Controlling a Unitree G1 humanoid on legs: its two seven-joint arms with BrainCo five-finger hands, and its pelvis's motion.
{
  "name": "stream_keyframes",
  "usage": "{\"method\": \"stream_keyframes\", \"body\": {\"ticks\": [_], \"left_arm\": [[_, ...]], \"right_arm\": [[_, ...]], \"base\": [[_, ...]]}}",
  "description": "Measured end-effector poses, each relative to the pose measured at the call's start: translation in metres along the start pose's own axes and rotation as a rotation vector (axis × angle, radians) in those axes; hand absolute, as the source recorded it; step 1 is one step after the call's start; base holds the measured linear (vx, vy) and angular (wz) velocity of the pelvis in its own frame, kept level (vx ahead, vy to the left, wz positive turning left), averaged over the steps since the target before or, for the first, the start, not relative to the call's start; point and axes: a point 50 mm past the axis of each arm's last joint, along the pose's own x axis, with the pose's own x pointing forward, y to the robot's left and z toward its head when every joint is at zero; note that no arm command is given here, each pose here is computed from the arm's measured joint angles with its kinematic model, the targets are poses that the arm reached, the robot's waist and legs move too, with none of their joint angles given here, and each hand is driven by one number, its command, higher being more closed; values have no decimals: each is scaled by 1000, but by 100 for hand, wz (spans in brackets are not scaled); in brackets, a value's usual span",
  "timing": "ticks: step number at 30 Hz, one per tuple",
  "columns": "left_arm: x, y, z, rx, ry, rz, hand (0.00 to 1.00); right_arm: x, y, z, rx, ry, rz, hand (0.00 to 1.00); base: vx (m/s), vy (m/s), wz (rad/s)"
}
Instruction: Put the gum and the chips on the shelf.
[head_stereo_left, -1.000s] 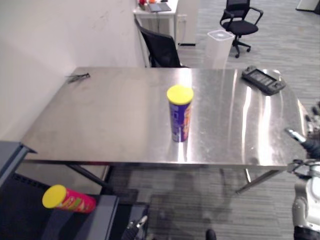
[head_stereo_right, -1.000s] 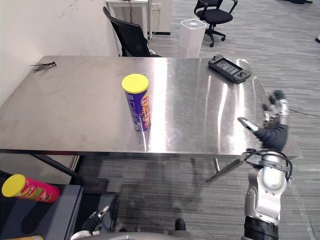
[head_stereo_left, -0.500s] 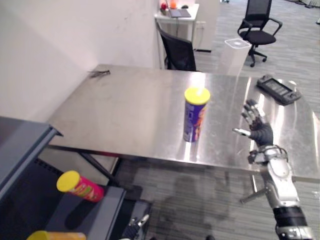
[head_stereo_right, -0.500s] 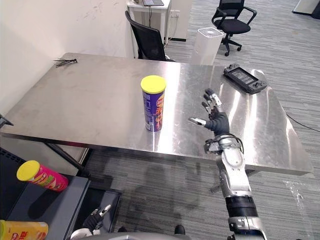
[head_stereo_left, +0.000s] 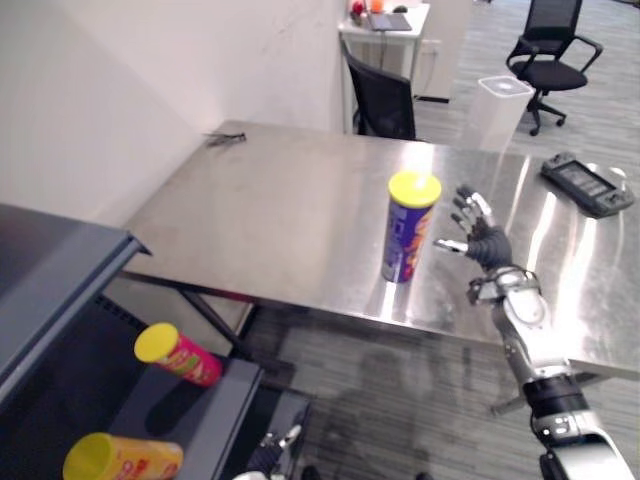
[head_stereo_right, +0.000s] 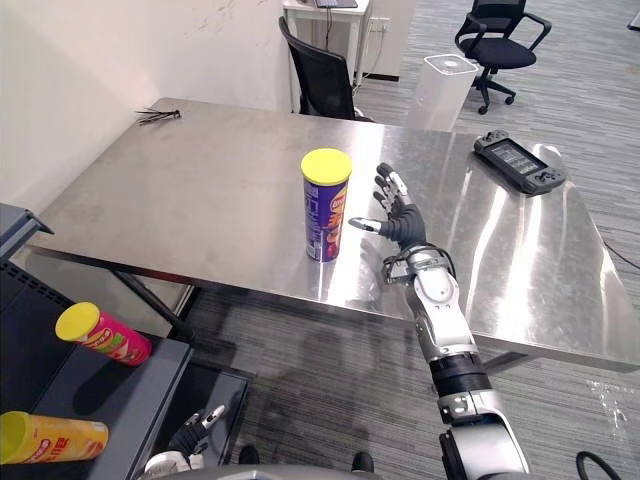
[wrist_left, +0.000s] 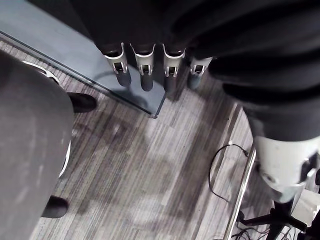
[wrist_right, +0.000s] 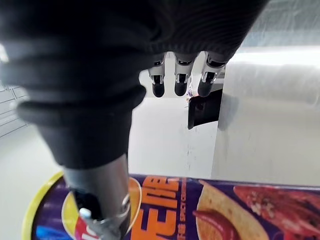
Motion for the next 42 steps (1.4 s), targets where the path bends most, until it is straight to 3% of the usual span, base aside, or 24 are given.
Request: {"method": "stream_keyframes", "body": {"ticks": [33, 34, 42], "left_arm": [[1, -1, 10, 6, -39, 3, 0], [1, -1, 10, 5, -39, 4, 0], [2, -1, 14, 4, -56, 5, 0]], "right_arm": [[12, 58, -9, 81, 37, 196, 0], [12, 59, -9, 83, 35, 196, 100], [22, 63, 2, 84, -5, 189, 100]], "base": [[1, -2, 0], [0, 0, 0], [0, 0, 0]]}}
